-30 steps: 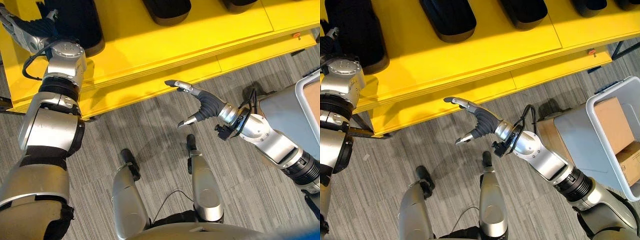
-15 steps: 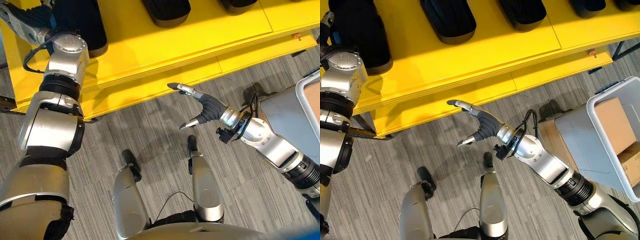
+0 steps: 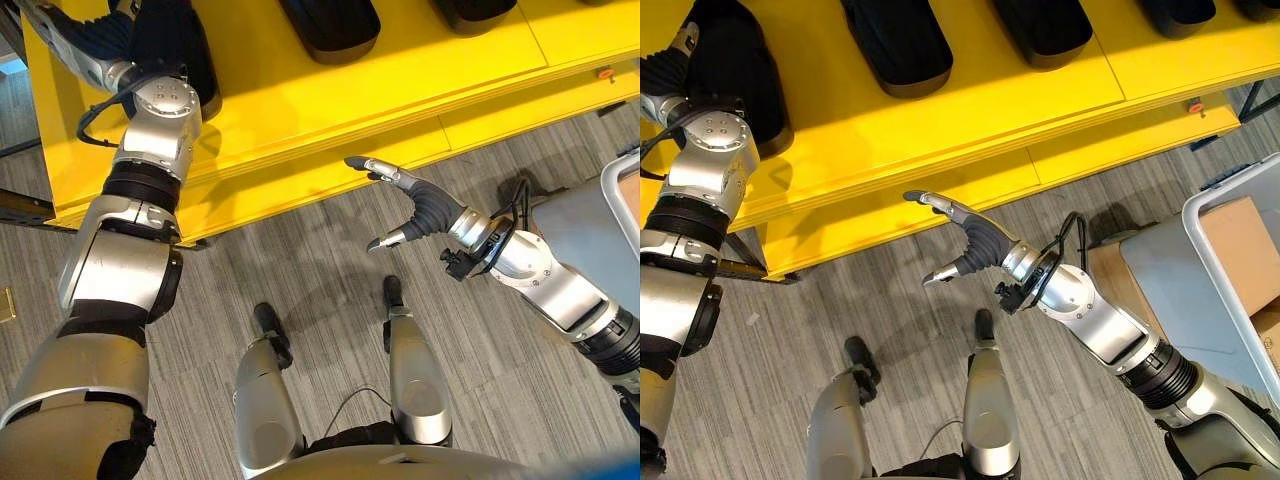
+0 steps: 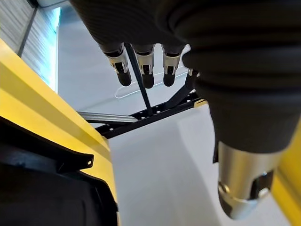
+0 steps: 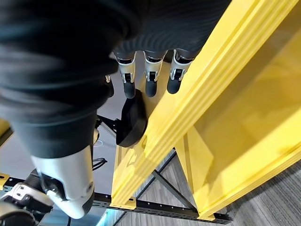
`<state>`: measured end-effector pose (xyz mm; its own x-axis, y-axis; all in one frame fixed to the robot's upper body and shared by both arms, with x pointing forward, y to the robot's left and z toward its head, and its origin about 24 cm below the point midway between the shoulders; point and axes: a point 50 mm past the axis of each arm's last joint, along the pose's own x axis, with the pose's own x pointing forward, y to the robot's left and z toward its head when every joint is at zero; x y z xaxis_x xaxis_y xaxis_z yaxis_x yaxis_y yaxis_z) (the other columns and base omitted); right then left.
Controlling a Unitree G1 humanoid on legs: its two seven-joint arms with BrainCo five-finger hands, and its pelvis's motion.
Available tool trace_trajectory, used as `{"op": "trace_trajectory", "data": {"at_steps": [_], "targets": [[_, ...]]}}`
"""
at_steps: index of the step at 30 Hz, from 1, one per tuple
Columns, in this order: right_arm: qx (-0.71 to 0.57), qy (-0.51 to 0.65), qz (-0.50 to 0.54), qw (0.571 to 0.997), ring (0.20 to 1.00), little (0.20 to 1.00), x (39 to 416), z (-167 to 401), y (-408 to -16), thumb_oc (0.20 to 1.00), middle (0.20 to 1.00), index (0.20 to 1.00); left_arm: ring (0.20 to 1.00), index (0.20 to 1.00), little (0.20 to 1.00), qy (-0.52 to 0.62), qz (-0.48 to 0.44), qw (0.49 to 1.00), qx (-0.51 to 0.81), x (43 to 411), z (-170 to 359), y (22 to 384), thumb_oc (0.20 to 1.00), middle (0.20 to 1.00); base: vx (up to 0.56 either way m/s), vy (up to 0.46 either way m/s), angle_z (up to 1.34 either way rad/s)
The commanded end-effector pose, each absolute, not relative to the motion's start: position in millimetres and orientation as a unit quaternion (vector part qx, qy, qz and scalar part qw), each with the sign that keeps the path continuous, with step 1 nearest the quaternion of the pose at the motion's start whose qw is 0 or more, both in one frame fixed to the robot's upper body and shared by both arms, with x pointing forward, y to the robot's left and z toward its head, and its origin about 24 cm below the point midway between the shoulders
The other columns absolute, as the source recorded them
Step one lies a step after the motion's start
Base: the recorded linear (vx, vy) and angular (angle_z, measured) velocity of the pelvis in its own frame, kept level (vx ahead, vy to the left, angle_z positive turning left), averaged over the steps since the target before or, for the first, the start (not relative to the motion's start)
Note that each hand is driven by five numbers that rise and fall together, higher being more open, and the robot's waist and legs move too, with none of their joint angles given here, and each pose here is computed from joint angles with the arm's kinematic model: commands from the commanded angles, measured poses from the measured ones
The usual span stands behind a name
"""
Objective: Move parts from the plastic box to the shelf.
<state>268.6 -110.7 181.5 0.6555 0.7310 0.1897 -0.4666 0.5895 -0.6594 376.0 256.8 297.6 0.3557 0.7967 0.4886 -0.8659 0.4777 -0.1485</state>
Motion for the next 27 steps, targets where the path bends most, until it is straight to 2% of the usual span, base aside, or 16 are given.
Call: {"op": "trace_trajectory", "data": {"at_steps": [1,9,19,23,25,27], "targets": [[-0.264,-0.291,0.337,0.856,1.000,1.000,257.4,195.9,-110.4,1.000,1.000,1.000,1.000,1.000,1.000,-0.328,0.536,0.773,0.086,360.1,306.8,268.6,1.000,1.000,-0.05,-0.083,0.01],[-0.248,-0.293,0.328,0.863,1.000,1.000,251.0,183.3,-110.2,1.000,1.000,1.000,1.000,1.000,1.000,-0.358,0.504,0.784,0.058,350.3,263.4,248.7,1.000,1.000,0.00,-0.075,0.04],[-0.248,-0.310,0.315,0.862,1.000,1.000,243.3,175.3,-104.2,1.000,1.000,1.000,1.000,1.000,1.000,-0.440,0.354,0.821,0.082,311.6,246.7,195.3,1.000,1.000,0.01,-0.088,0.12],[-0.258,-0.319,0.317,0.855,1.000,1.000,237.6,174.3,-98.1,1.000,1.000,1.000,1.000,1.000,1.000,-0.416,0.273,0.865,0.063,280.5,217.5,175.6,1.000,1.000,0.01,-0.176,0.32],[-0.276,-0.326,0.327,0.843,1.000,1.000,234.3,175.3,-95.5,1.000,1.000,1.000,1.000,1.000,1.000,-0.385,0.241,0.889,0.054,270.8,203.5,175.5,1.000,1.000,-0.04,-0.152,0.52],[-0.307,-0.343,0.359,0.812,1.000,1.000,230.8,182.0,-92.2,1.000,1.000,1.000,1.000,1.000,1.000,-0.365,0.179,0.912,0.061,261.0,193.1,176.2,1.000,1.000,-0.11,-0.122,0.40]]}}
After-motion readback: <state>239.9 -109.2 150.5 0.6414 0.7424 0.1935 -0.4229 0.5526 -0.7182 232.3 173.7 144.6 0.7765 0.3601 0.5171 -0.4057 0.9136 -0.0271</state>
